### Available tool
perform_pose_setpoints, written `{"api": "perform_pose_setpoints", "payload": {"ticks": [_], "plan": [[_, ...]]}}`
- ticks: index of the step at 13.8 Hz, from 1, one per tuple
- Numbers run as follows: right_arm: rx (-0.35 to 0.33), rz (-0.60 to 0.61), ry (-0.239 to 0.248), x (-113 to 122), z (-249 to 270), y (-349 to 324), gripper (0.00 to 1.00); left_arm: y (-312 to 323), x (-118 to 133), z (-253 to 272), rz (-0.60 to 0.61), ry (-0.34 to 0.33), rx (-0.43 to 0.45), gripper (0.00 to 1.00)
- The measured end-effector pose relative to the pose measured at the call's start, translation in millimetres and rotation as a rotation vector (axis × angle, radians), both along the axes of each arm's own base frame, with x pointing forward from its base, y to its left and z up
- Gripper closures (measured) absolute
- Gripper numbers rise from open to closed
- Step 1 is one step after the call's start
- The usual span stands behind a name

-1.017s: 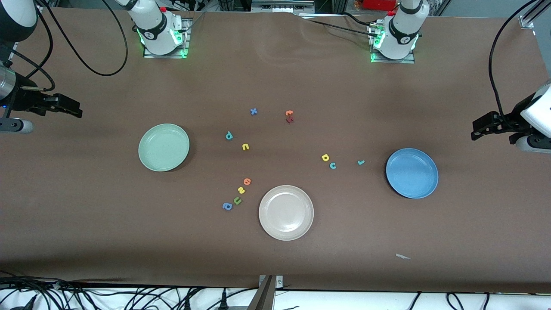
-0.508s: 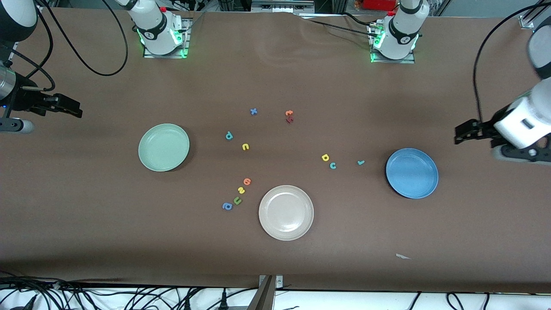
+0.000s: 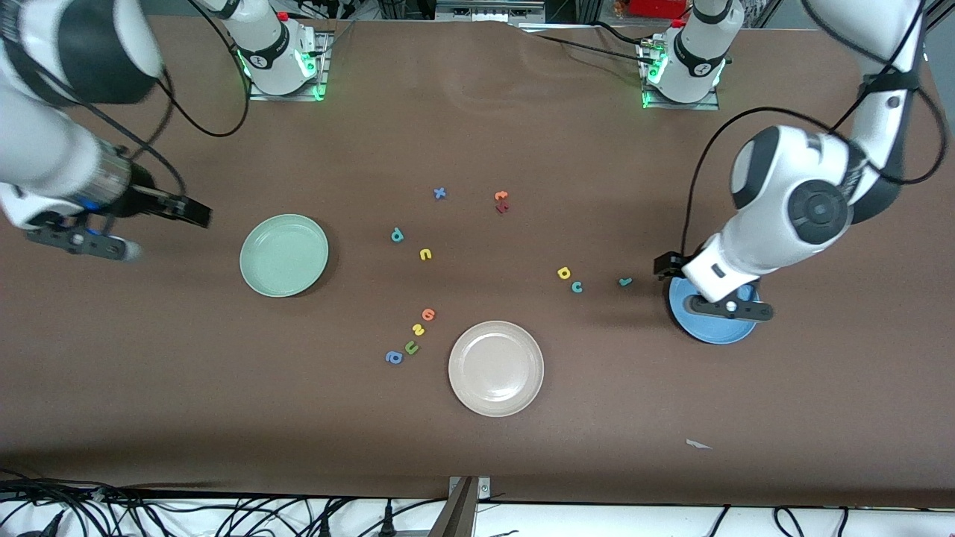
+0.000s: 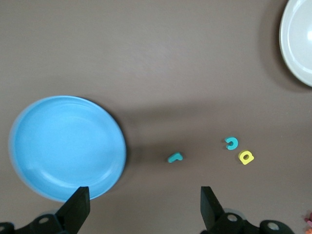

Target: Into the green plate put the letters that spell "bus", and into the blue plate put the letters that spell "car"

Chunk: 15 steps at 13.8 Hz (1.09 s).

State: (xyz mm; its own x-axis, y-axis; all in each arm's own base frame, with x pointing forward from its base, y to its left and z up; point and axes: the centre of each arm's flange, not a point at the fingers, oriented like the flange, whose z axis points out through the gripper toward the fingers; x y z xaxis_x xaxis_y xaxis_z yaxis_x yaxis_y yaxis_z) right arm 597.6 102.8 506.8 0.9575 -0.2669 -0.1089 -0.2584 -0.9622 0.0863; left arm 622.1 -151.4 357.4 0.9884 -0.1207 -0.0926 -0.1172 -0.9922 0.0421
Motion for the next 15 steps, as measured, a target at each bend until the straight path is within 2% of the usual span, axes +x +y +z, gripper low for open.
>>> {"api": "perform_pose_setpoints", "payload": {"ticks": [2, 4, 7, 10, 12, 15], "plan": [[-0.019, -0.095, -0.02, 9, -34, 46, 0.0, -29, -11, -41, -0.013, -0.001, -0.016, 0.0], [-0.04, -0.182, -0.016, 14, -76, 83, 0.0, -50, -24, -84, -0.033, -0.006, -0.025, 0.0], [-0.063, -0.346, -0.05, 15, -130, 143, 0.0, -56, -38, -120, -0.105, 0.01, 0.034, 0.02], [-0.036, -0.459, -0.119, 12, -165, 192, 0.0, -58, -43, -128, -0.149, 0.024, 0.041, 0.08], [-0.004, -0.5, -0.163, 15, -185, 212, 0.0, -57, -45, -136, -0.17, 0.04, 0.041, 0.05], [0.023, -0.517, -0.197, 26, -236, 219, 0.0, -55, -50, -160, -0.176, 0.08, 0.044, 0.08]]}}
